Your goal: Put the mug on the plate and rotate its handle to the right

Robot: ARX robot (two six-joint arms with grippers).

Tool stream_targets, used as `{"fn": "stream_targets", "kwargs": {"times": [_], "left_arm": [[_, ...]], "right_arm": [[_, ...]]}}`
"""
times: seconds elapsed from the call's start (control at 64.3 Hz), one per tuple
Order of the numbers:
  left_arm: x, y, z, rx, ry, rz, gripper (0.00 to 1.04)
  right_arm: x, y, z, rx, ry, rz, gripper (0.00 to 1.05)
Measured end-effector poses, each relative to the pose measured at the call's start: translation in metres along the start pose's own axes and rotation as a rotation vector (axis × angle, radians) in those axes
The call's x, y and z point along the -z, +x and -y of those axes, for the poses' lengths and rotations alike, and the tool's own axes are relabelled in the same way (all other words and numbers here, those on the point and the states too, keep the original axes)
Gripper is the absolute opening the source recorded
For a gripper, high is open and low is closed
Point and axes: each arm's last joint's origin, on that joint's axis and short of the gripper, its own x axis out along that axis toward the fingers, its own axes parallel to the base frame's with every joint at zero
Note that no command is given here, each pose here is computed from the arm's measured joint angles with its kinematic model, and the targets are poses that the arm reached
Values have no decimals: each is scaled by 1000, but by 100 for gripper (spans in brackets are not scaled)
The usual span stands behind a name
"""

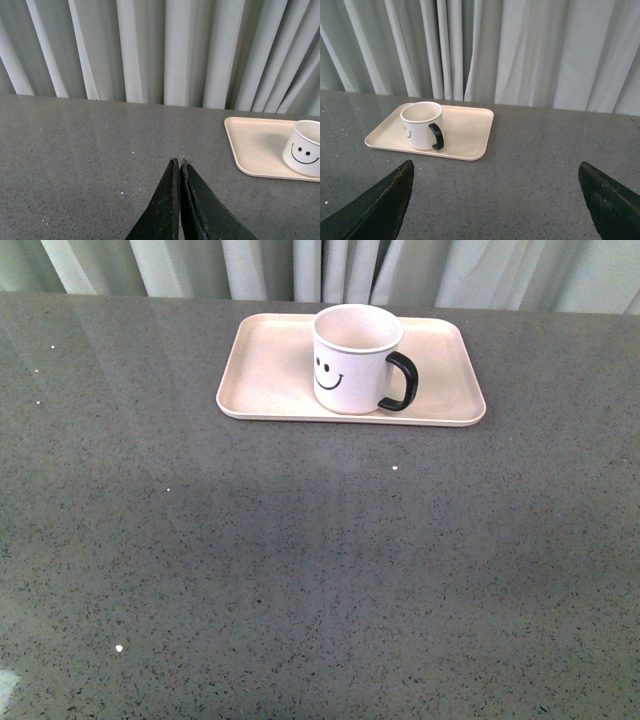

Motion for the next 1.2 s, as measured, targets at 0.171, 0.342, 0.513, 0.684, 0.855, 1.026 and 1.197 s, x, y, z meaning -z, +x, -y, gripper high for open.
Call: {"fn": "stream_targets", "kwargs": {"times": [0.171, 0.342, 0.513, 0.684, 0.855, 1.026, 1.197], "left_arm": [[-1, -6, 0, 0, 0, 5, 1], [-2, -11, 0, 0, 0, 7, 1], [-2, -16, 0, 0, 0, 7, 1], [-2, -19, 0, 0, 0, 6, 1], [1, -24, 0, 0, 0, -14, 1], [2, -31, 0, 0, 0, -11, 1], [2, -31, 0, 0, 0, -11, 1]], "right_arm": [[0, 0, 0, 0, 0, 0, 96], [0, 0, 0, 0, 0, 0, 96], [0, 0, 0, 0, 0, 0, 96], [0, 0, 0, 0, 0, 0, 96], [0, 0, 0, 0, 0, 0, 96], [0, 0, 0, 0, 0, 0, 96], [0, 0, 0, 0, 0, 0, 96]]}}
